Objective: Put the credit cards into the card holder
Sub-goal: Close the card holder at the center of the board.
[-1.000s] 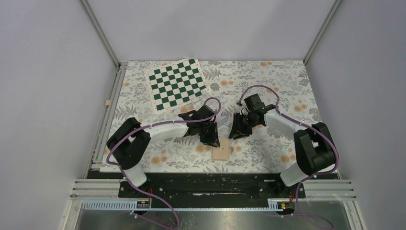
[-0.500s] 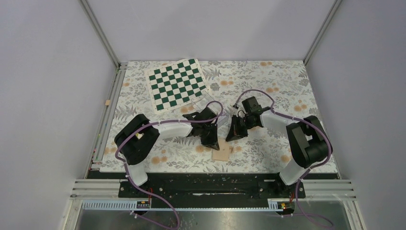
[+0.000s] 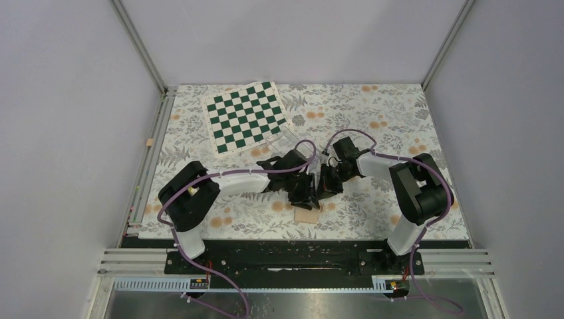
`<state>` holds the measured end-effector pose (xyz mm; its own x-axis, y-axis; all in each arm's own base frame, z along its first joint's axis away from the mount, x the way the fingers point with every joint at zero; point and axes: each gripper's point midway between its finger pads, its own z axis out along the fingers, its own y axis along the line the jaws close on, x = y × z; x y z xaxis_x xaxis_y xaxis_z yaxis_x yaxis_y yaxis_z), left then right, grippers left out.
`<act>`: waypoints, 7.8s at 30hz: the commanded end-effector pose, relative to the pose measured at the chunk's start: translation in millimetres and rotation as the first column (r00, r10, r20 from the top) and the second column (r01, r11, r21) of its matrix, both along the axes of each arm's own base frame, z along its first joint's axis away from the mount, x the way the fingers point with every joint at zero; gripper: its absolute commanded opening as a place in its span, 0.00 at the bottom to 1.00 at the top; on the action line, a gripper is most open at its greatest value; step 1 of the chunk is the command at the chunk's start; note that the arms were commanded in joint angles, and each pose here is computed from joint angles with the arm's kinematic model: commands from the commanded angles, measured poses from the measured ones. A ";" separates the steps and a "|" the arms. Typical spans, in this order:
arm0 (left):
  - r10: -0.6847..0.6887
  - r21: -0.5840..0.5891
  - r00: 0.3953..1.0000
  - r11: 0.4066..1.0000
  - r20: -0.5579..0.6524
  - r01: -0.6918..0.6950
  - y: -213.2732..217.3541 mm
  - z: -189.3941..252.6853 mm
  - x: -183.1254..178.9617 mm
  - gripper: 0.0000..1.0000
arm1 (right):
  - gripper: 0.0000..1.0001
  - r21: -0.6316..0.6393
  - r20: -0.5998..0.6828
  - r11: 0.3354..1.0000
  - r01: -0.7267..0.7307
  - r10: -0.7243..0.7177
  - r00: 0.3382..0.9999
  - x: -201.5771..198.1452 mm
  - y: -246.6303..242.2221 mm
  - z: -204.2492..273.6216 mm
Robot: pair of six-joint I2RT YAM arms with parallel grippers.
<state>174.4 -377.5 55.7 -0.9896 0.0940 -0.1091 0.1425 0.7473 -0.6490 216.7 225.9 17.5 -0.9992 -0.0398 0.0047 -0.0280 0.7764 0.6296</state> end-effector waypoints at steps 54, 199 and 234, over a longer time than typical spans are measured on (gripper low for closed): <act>-0.008 0.239 0.993 0.971 0.116 -0.021 24.8 -11.9 21.4 0.00 | 0.00 -0.084 0.007 0.996 -0.041 0.042 0.999 -3.4 -10.6 -12.9; -0.040 0.070 0.997 0.997 0.066 0.036 8.4 -2.2 28.8 0.00 | 0.14 -0.157 0.004 0.984 -0.080 0.082 0.997 -11.1 -2.8 -15.2; -0.029 0.185 0.999 0.983 0.025 0.024 32.7 -26.5 17.8 0.00 | 0.14 -0.146 0.052 0.986 -0.078 0.086 0.995 -4.9 -0.5 3.9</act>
<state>189.6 -358.7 36.5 -0.9850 0.1393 -0.1014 0.1722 0.8110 -0.5592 208.0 230.7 18.6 -0.9939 -0.1103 -0.0037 -0.0941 0.8298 0.5500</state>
